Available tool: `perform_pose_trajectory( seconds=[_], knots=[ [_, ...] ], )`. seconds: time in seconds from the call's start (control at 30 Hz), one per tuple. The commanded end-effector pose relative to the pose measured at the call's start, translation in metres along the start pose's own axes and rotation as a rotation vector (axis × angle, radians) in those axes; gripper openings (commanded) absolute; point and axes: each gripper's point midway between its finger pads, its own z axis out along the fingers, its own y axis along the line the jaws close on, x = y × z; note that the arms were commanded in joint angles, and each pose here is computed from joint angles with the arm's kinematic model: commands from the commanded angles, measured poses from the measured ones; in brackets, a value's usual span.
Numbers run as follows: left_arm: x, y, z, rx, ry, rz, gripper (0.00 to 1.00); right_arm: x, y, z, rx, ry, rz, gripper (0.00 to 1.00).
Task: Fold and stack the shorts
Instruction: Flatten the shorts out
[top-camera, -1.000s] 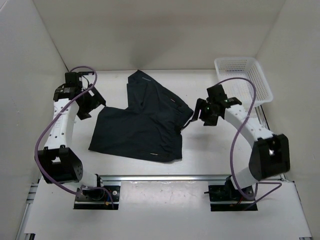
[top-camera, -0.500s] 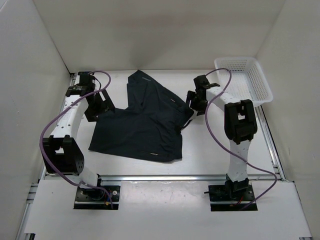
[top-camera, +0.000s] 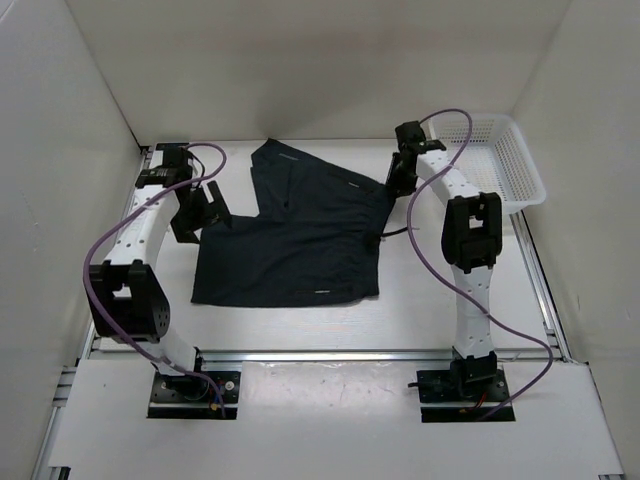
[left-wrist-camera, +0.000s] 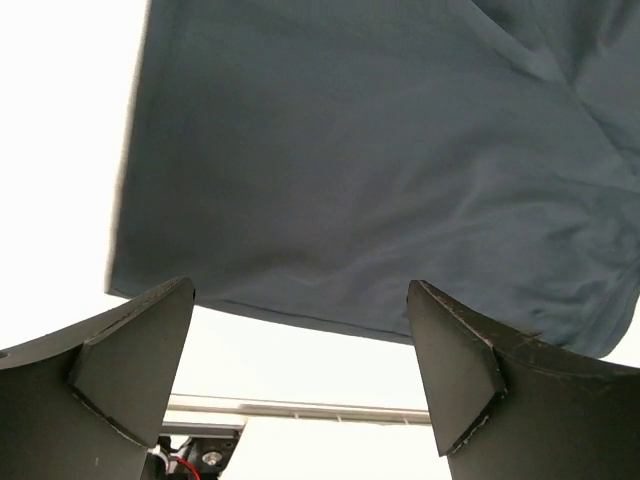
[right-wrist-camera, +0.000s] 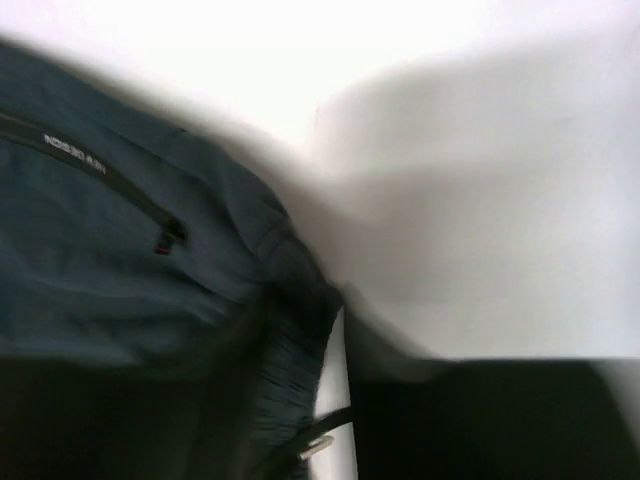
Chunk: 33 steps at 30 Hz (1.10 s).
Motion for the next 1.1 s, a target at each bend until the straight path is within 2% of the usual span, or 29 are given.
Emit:
perform_pose_trajectory(
  seconds=[0.0, 0.03, 0.07, 0.13, 0.2, 0.27, 0.3, 0.33, 0.37, 0.4, 0.43, 0.47, 0.53, 0.6, 0.63, 0.8, 0.83, 0.93, 1.07],
  knots=[
    [-0.020, -0.014, -0.003, 0.033, -0.027, 0.031, 0.98, -0.036, -0.017, -0.008, 0.054, -0.051, 0.012, 0.47],
    [-0.024, -0.019, -0.001, 0.038, -0.027, 0.039, 0.98, -0.046, -0.008, -0.017, 0.020, -0.069, 0.013, 0.65],
    [-0.029, -0.022, 0.002, 0.038, -0.029, 0.031, 0.97, -0.046, -0.002, -0.021, 0.012, -0.076, -0.005, 0.72],
    [-0.044, -0.044, 0.010, 0.057, -0.033, 0.056, 0.93, -0.039, 0.011, -0.030, -0.014, -0.080, -0.027, 0.74],
    [-0.051, -0.063, 0.032, 0.059, -0.004, 0.077, 0.87, -0.044, 0.021, -0.054, -0.035, -0.129, -0.039, 0.74],
    [-0.078, -0.084, 0.032, 0.070, -0.055, 0.089, 0.83, -0.029, 0.030, -0.075, -0.050, -0.126, -0.064, 0.74],
    [-0.079, -0.089, 0.057, 0.050, -0.010, 0.086, 0.82, -0.025, 0.028, -0.080, -0.053, -0.130, -0.055, 0.73],
    [-0.101, -0.105, 0.050, 0.070, -0.069, 0.086, 0.81, -0.019, 0.027, -0.085, -0.062, -0.124, -0.056, 0.71],
    [-0.107, -0.106, 0.056, 0.057, -0.063, 0.085, 0.81, 0.006, 0.024, -0.092, -0.081, -0.083, -0.067, 0.71],
    [-0.111, -0.106, 0.083, 0.033, -0.041, 0.070, 0.81, 0.015, 0.022, -0.096, -0.097, -0.076, -0.054, 0.70],
    [-0.131, -0.117, 0.077, 0.053, -0.094, 0.049, 0.81, 0.023, 0.023, -0.113, -0.131, -0.087, -0.041, 0.70],
    [-0.139, -0.120, 0.083, 0.052, -0.111, 0.049, 0.81, 0.059, 0.008, -0.101, -0.115, -0.006, -0.043, 0.69],
    [-0.152, -0.130, 0.100, 0.053, -0.137, 0.021, 0.81, 0.086, 0.008, -0.114, -0.162, 0.026, -0.045, 0.68],
    [-0.163, -0.142, 0.110, 0.069, -0.181, 0.013, 0.80, 0.129, -0.005, -0.109, -0.133, 0.104, -0.066, 0.68],
    [-0.168, -0.144, 0.120, 0.069, -0.196, -0.004, 0.80, 0.138, -0.005, -0.116, -0.140, 0.102, -0.068, 0.67],
    [-0.181, -0.161, 0.144, 0.065, -0.266, 0.004, 0.75, 0.180, -0.024, -0.119, -0.117, 0.169, -0.042, 0.66],
    [-0.178, -0.160, 0.159, 0.056, -0.252, 0.005, 0.74, 0.183, -0.022, -0.122, -0.134, 0.176, -0.032, 0.66],
    [-0.177, -0.169, 0.170, 0.079, -0.251, 0.005, 0.69, 0.196, -0.025, -0.119, -0.136, 0.215, -0.030, 0.66],
    [-0.175, -0.171, 0.186, 0.089, -0.245, -0.003, 0.68, 0.208, -0.028, -0.116, -0.122, 0.242, -0.021, 0.66]
  ],
)
